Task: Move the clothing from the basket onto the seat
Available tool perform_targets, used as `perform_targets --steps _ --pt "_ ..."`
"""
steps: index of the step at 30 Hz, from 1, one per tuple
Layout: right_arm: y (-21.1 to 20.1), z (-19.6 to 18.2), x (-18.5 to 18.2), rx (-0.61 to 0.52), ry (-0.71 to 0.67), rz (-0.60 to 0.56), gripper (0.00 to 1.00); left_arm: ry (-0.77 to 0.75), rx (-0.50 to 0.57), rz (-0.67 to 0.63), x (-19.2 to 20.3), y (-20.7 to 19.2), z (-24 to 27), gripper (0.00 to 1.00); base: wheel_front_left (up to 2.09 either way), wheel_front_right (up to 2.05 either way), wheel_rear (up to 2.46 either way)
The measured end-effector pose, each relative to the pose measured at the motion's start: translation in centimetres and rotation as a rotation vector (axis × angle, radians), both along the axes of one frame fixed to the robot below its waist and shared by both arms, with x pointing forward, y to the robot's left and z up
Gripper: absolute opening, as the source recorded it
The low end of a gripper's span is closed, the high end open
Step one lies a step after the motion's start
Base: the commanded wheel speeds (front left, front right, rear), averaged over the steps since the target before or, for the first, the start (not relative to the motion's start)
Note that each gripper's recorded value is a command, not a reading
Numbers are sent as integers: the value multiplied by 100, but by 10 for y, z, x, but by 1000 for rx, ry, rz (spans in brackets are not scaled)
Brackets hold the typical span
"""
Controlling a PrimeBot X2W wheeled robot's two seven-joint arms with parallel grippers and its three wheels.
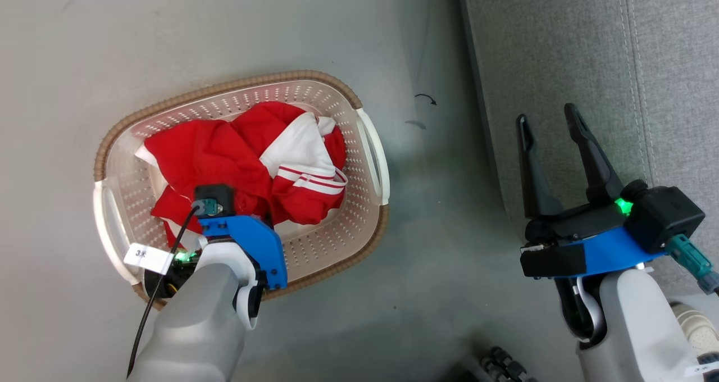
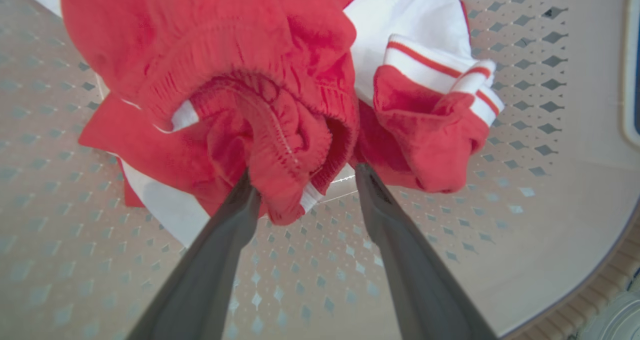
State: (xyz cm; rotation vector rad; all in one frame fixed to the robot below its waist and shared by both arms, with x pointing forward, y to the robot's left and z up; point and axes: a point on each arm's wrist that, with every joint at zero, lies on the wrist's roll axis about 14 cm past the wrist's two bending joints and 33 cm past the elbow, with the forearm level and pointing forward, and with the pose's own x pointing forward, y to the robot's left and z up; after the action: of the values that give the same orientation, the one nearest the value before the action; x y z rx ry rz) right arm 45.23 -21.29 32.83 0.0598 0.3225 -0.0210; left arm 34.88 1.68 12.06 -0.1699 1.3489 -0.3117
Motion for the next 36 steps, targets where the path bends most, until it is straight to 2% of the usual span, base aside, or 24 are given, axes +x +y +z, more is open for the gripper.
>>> perform_targets --steps 2,3,4,5,24,36 --pt "-1 -1 0 -2 2 -2 100 0 1 -5 1 -2 -1 100 0 0 0" --pt "-1 -1 0 -3 2 -3 100 1 1 -7 1 -2 -2 49 0 0 0" --pt "-2 -1 -1 -2 3 -4 100 2 2 -11 0 -3 -3 31 0 0 0" --pt "-2 -1 -1 0 3 -5 100 1 -1 -17 1 -4 -3 0 0 0 0" --pt "8 12 1 25 -24 14 100 -45 -31 -23 8 -1 13 0 0 0 0" --pt "15 43 -2 6 -77 39 100 -176 -76 -42 21 0 65 0 0 0 0"
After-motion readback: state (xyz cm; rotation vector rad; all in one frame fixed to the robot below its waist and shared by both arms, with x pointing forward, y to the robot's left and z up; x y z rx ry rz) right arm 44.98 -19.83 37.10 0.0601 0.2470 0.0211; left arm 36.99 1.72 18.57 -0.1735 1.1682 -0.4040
